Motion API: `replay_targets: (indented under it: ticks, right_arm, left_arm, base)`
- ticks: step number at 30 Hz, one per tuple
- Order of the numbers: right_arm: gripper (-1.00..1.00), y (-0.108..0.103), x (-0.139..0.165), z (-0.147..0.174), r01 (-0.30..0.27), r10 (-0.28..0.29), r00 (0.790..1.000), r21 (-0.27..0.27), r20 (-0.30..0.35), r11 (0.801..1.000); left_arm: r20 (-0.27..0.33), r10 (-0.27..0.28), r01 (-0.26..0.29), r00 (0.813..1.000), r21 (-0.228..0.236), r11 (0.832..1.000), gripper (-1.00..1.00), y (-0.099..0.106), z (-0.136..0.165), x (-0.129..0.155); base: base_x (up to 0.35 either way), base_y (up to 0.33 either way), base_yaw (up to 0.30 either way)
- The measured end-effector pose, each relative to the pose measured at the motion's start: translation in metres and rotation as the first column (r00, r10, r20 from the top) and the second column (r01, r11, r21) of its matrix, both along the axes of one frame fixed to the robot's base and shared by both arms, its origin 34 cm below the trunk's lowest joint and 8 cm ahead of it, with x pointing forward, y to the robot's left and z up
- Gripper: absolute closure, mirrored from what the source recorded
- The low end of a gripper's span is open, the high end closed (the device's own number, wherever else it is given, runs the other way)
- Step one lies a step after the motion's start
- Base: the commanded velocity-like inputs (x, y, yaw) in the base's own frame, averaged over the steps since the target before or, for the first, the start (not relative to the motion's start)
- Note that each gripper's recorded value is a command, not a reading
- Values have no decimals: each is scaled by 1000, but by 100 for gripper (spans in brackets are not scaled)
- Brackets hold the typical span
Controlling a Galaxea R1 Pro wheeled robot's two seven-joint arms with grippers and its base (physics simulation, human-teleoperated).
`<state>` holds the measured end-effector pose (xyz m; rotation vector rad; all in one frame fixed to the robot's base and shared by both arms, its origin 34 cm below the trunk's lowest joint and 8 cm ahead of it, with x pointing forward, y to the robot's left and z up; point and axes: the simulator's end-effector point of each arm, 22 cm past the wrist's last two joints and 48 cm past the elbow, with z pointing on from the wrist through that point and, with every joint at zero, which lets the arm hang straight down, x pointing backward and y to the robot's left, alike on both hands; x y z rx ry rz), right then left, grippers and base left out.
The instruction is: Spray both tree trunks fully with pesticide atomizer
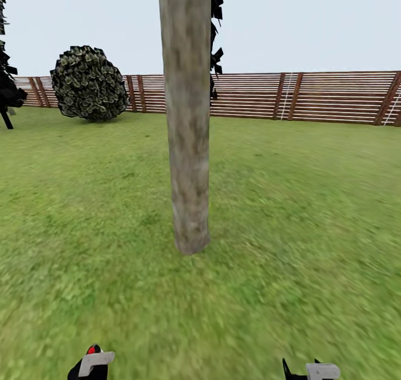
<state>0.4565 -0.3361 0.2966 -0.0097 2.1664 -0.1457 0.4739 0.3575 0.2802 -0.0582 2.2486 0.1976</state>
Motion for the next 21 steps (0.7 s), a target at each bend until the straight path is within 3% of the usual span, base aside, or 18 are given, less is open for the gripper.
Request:
replay_targets:
  ticks: [7, 14, 16, 17, 21]
  right_arm:
    - [-100, 2, -9, -7, 1, 0, 1000, 5, -17, 1000]
    - [-100, 7, -6, -5, 0, 0, 1000, 13, -10, 1000]
    - [-100, 9, 8, 7, -7, 7, 1000, 12, 29, 1000]
    - [-100, 11, 13, 11, -12, 11, 999, 12, 40, 1000]
    - [-100, 22, 31, 27, -94, 96, 992, -26, 82, 995]
  left_arm:
    - [7, 29, -29, 1000, 48, 998, 100, 43, 8, -1]
    - [-1, -19, 19, 1000, 87, 996, 100, 54, 11, 1]
    - [-6, -32, 32, 999, 84, 996, 100, 50, 10, 1]
    - [-9, -48, 48, 999, 81, 996, 100, 47, 10, 2]
    - [-45, -234, 235, 971, 20, 972, 100, 6, 1, 0]
  base:
    - [339, 0, 0]
    - [339, 0, 0]
    - [339, 0, 0]
    - [339, 0, 0]
    - [339, 0, 0]
